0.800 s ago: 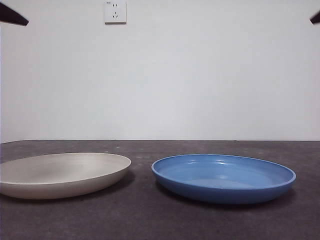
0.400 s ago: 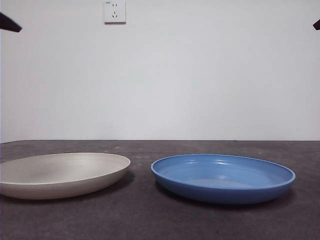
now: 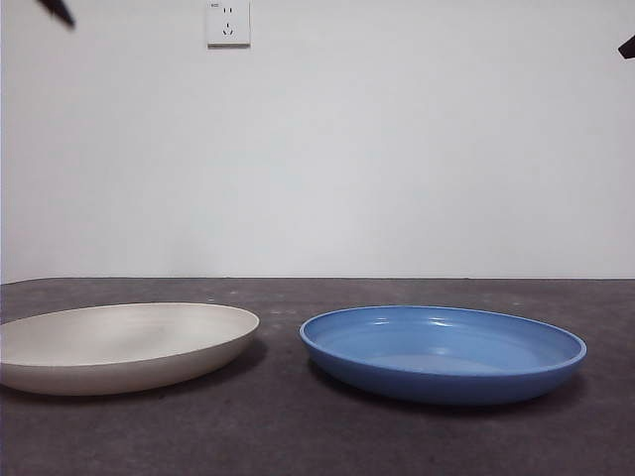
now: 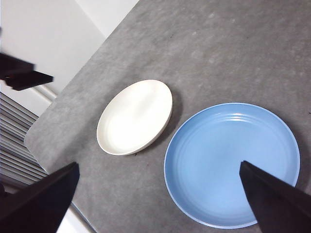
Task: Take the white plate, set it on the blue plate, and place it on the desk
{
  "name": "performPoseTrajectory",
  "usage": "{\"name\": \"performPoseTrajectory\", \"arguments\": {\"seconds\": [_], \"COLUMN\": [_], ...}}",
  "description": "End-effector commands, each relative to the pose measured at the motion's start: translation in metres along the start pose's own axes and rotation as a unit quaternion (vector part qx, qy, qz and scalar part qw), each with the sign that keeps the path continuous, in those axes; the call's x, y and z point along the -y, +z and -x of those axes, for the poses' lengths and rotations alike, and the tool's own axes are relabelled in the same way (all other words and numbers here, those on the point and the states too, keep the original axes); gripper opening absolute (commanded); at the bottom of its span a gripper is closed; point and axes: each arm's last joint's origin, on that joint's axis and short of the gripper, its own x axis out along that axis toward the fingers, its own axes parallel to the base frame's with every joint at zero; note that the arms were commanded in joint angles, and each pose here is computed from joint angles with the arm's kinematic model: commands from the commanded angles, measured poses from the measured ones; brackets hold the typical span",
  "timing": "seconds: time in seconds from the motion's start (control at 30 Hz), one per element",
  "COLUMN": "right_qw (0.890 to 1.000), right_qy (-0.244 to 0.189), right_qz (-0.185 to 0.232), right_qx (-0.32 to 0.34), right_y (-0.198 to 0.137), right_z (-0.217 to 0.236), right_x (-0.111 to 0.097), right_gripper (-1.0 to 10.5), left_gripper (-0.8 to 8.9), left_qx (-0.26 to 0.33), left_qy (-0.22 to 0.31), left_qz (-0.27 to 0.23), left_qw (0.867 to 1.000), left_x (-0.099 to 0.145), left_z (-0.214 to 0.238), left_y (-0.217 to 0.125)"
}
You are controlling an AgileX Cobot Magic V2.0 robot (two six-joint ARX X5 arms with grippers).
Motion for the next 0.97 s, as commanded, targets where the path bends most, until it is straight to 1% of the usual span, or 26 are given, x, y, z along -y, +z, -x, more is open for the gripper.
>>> {"name": "performPoseTrajectory", "arguments": {"seconds": [0.03, 0.17, 0.27, 0.47, 0.57, 0.73, 0.87, 0.97], "right_qw": [1.0, 1.0, 1.0, 1.0, 1.0, 1.0, 1.0, 1.0], "right_qy": [0.005, 0.006, 0.01, 0.014, 0.013, 0.014, 0.013, 0.013], "right_qz": [0.004, 0.004, 0.007, 0.01, 0.01, 0.01, 0.01, 0.011], "right_qx": [0.006, 0.005, 0.003, 0.001, 0.001, 0.001, 0.001, 0.002], "right_y": [0.004, 0.004, 0.004, 0.004, 0.004, 0.004, 0.004, 0.004], "right_z": [0.002, 0.002, 0.001, 0.0, 0.0, 0.0, 0.0, 0.0], "right_x": [-0.003, -0.003, -0.005, -0.006, -0.006, -0.006, -0.006, -0.006], "right_gripper": [6.0, 6.0, 6.0, 6.0, 6.0, 6.0, 6.0, 6.0], "left_gripper": [5.93, 5.93, 5.93, 5.93, 5.93, 5.93, 5.9, 5.85], "left_qx": [-0.021, -0.063, -0.093, -0.126, -0.138, -0.146, -0.142, -0.141], "left_qy": [0.017, 0.063, 0.069, 0.068, 0.068, 0.067, 0.039, 0.041], "left_qz": [0.007, 0.044, 0.064, 0.091, 0.096, 0.103, 0.106, 0.111], "left_qw": [1.0, 0.995, 0.991, 0.986, 0.983, 0.982, 0.983, 0.983], "left_x": [-0.018, -0.05, -0.07, -0.099, -0.109, -0.116, -0.119, -0.121], "left_z": [-0.014, -0.038, -0.055, -0.088, -0.098, -0.107, -0.113, -0.116], "left_y": [0.012, 0.02, 0.022, 0.025, 0.024, 0.023, 0.024, 0.024]}}
